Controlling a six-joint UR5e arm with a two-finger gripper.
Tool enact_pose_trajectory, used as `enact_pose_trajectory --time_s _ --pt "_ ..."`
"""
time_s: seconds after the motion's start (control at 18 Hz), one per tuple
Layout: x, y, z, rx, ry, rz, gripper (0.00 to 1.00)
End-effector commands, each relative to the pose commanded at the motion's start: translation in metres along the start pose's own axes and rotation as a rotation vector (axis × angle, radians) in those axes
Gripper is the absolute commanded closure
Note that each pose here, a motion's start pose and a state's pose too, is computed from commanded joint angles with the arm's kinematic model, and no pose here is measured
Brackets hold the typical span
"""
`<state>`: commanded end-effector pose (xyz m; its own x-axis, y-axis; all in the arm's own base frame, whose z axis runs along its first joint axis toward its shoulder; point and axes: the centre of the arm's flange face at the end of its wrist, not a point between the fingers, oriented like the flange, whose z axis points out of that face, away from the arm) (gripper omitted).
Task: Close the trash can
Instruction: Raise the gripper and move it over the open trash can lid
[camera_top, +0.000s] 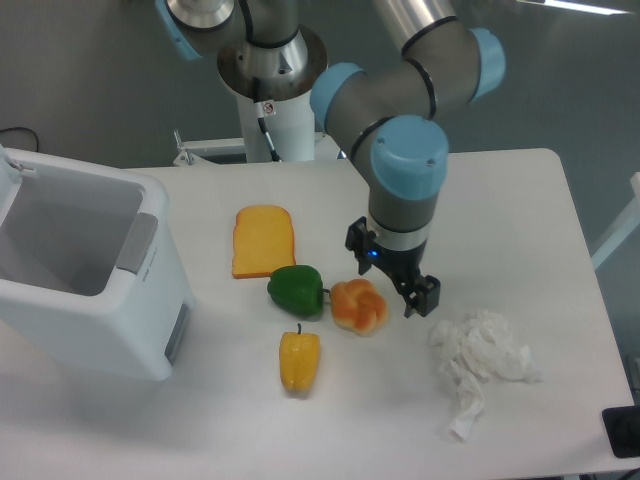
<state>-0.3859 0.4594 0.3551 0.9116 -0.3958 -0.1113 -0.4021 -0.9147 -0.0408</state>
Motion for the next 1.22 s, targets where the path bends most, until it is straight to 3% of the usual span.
enact_pose_trajectory --time_s 0.17,0.33,0.44,0.61,1.22 --pt "0.032 -0.01 -0.036 0.011 -0.038 -0.004 0.0" --pt "0.065 -0.016 -0.061 0.038 -0.069 -0.111 0.0" --pt "0.093 -0.039 -0.079 0.053 -0.079 -0.101 0.0" --pt "0.133 -0.046 -0.107 0.05 -0.024 -0.079 0.0" --pt "0.262 -0.119 -0.185 0.27 0.063 -0.218 0.0"
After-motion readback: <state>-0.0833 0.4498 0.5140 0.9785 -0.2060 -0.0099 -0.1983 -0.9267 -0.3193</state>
